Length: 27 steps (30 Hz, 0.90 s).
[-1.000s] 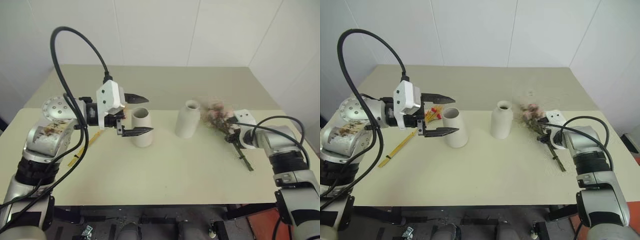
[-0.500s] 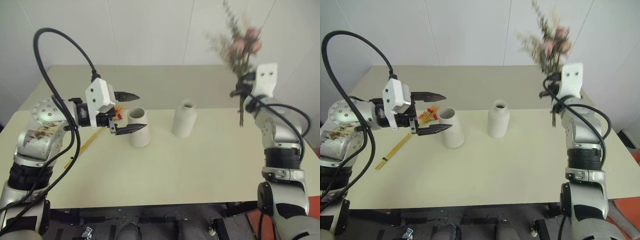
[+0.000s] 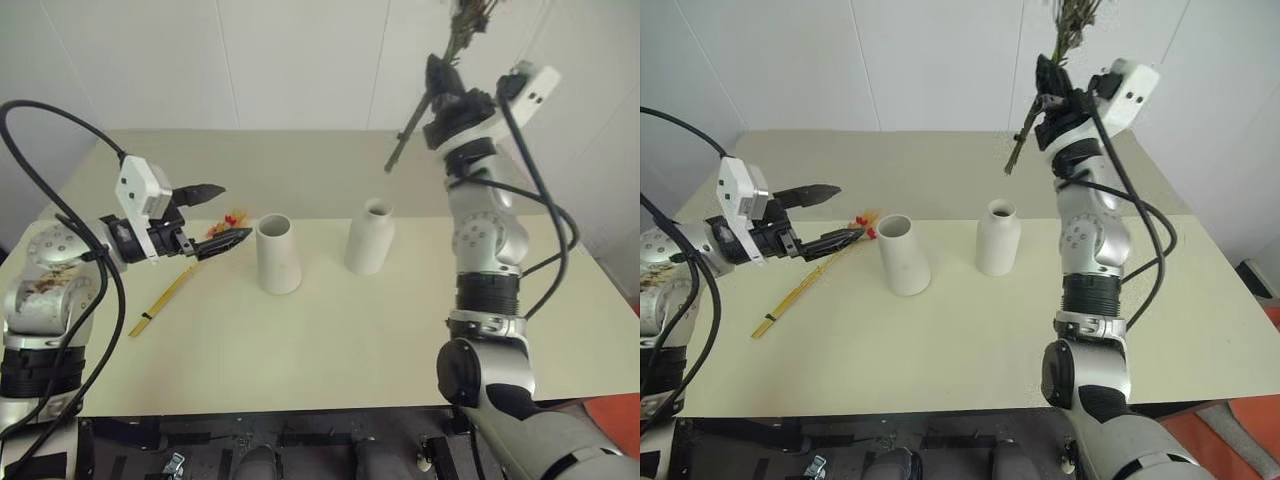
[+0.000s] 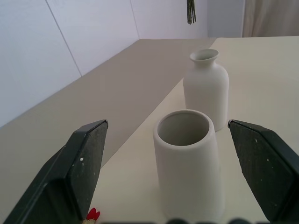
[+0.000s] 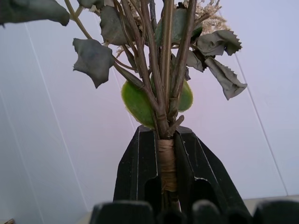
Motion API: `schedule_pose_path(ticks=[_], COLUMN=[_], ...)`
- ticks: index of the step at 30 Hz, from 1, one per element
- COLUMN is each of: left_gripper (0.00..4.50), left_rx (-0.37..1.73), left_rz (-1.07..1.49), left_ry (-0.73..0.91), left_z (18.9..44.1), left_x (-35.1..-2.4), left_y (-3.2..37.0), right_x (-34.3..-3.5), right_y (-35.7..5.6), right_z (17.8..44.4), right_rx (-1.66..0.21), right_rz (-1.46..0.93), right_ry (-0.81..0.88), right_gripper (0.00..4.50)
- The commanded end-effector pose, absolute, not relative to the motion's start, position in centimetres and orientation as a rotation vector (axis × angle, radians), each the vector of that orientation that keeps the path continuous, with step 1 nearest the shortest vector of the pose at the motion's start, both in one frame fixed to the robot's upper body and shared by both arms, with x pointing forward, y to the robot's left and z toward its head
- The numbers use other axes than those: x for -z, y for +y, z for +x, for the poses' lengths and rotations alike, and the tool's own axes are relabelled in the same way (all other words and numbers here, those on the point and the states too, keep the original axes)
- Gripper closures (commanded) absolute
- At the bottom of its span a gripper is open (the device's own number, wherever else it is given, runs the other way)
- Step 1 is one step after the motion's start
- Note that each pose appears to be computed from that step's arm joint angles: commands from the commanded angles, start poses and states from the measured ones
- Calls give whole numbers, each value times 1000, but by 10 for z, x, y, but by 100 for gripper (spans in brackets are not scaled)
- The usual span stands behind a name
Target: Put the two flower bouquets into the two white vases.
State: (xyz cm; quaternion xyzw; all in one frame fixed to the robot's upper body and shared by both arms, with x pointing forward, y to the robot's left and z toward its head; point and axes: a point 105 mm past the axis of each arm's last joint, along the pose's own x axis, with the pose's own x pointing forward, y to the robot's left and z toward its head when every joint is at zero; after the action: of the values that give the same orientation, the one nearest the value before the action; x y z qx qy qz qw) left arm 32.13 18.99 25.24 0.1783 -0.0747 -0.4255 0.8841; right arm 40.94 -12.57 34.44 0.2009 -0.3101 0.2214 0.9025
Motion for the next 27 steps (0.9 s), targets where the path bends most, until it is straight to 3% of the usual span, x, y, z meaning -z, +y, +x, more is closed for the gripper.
schedule_pose_path(ticks=[1, 11, 27], left_gripper=[0, 0, 0], left_rx=[856, 842, 843], left_rz=[403, 412, 414], left_ry=[-194, -187, -195], left_z=[314, 313, 315], left_x=[-265, -266, -266], left_y=[193, 194, 193], right_x=[-347, -327, -292], right_y=[-127, -131, -103], right_z=[403, 402, 392], right_rx=[-452, -424, -472], right_rz=[378, 367, 240], right_ry=[-691, -662, -648], right_gripper=[429, 429, 429])
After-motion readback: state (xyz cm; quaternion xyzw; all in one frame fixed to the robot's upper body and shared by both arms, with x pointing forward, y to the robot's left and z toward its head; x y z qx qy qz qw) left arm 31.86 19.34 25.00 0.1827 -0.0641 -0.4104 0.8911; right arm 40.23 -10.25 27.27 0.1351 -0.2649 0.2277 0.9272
